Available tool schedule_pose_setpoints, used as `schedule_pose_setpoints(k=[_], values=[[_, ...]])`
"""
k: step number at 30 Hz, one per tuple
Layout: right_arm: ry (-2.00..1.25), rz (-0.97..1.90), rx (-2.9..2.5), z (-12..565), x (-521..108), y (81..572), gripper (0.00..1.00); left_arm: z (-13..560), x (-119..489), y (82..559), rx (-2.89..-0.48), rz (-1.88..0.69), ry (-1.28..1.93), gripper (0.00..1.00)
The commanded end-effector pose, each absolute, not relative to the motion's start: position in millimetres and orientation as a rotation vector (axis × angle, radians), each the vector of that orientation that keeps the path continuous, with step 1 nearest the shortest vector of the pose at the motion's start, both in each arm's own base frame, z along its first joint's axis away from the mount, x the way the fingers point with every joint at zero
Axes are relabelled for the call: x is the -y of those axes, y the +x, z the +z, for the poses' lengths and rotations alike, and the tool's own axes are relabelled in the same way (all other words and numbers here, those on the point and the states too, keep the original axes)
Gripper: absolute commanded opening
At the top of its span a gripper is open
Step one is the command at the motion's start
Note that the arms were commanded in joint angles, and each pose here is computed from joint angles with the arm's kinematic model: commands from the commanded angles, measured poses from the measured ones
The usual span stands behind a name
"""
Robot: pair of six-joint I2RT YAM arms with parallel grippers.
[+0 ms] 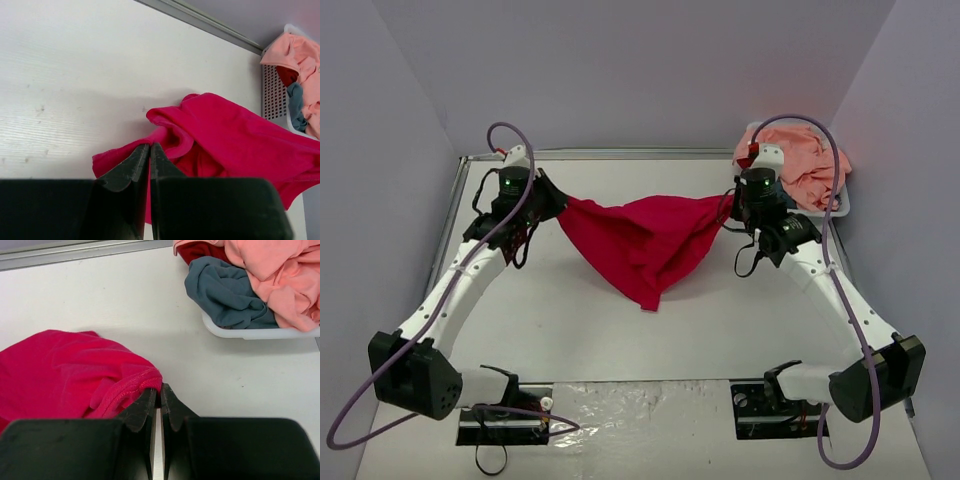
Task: Fold and stack the t-shirts
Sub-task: Flatten out the tshirt
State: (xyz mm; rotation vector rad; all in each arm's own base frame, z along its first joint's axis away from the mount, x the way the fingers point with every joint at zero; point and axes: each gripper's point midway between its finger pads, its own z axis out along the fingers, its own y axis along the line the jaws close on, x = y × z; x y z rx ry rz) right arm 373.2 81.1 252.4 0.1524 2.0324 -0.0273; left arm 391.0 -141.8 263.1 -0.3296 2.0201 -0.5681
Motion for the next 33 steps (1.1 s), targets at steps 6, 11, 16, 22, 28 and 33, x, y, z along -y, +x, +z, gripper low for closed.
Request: schedule_pose_setpoints(k=[6,11,16,22,28,33], values=[[0.198,-0.084,-1.985,278,-62,385,0.00,314,100,371,-1.929,-0.454,-0.353,0.02],[0.209,-0.082,-1.969,289,-57,388,0.00,324,91,365,-1.906,-0.443,-0.363,0.02],[0.205,-0.091,-1.963,299,-53,388,0.00,334,81,362,-1.884,-0.408,-0.377,0.02],[0.217,-0.091,-1.942,312,-48,386,0.00,354,76,353,-1.838,-0.401,-0.376,0.02],[0.218,-0.076,-1.923,325,-49,387,0.00,371,74,349,-1.822,-0.400,-0.358,0.02],[0.220,-0.062,-1.901,341,-48,383,0.00,381,74,345,-1.804,-0.406,-0.354,0.02]])
